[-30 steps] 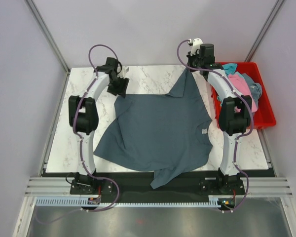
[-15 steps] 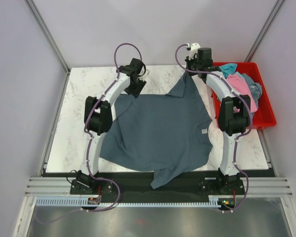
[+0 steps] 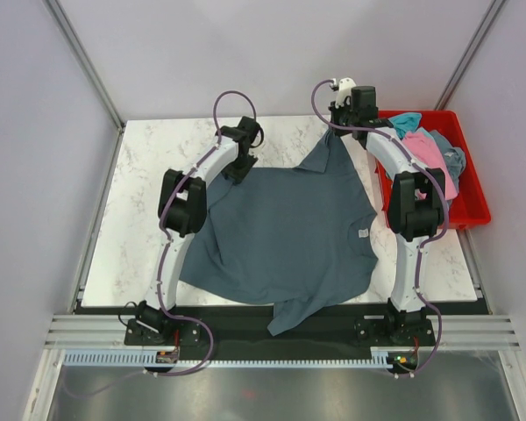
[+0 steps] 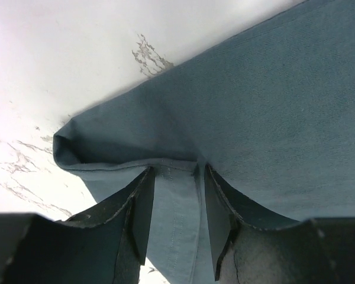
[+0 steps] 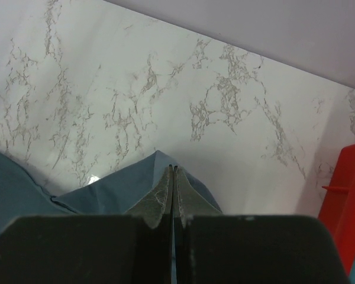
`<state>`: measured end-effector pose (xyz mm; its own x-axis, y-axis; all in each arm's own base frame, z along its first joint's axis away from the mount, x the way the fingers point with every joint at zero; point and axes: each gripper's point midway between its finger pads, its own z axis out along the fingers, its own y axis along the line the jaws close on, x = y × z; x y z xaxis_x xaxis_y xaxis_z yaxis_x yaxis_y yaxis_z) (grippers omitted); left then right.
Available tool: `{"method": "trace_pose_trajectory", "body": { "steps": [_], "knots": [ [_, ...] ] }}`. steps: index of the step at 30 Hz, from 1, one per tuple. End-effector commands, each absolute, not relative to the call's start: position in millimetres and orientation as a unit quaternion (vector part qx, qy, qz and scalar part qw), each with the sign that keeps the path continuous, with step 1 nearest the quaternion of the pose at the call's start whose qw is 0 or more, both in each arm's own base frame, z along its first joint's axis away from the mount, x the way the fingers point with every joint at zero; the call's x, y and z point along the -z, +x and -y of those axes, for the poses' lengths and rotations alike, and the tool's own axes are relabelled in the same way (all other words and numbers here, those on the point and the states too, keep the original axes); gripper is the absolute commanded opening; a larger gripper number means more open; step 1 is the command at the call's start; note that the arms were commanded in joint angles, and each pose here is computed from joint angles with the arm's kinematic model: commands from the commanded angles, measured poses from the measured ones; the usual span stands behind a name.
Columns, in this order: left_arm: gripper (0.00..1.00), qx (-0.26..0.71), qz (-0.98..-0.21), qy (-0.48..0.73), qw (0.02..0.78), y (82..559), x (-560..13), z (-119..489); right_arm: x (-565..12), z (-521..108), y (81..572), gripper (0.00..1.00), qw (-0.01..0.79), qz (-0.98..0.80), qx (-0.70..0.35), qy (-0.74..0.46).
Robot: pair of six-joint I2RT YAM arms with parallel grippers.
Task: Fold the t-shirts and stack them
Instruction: Flatten the tshirt out
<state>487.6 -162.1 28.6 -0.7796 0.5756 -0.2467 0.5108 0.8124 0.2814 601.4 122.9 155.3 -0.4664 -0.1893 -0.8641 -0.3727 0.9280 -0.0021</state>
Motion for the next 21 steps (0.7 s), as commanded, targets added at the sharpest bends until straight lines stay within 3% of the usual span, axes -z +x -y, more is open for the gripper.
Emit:
{"method": "trace_pose_trajectory", "body": {
  "steps": [1, 9, 15, 21],
  "knots": [
    [0.47, -0.12, -0.929, 0.307, 0.168, 494.2, -33.5, 159.8, -181.9, -125.6, 601.1, 0.0, 0.515, -0.835, -0.106, -0.165],
    [0.44, -0.119, -0.927, 0.311, 0.171, 496.6, -31.4, 162.9, -178.4, -123.2, 600.0, 0.0, 0.513, -0.836, -0.107, -0.163],
    [0.36, -0.116, -0.927, 0.315, 0.169, 497.8, -27.8, 165.3, -175.8, -121.0, 597.9, 0.0, 0.511, -0.838, -0.106, -0.159],
    [0.2, -0.114, -0.923, 0.316, 0.189, 501.7, -41.4, 172.0, -178.7, -121.5, 596.5, 0.0, 0.512, -0.837, -0.106, -0.159]
  ]
}}
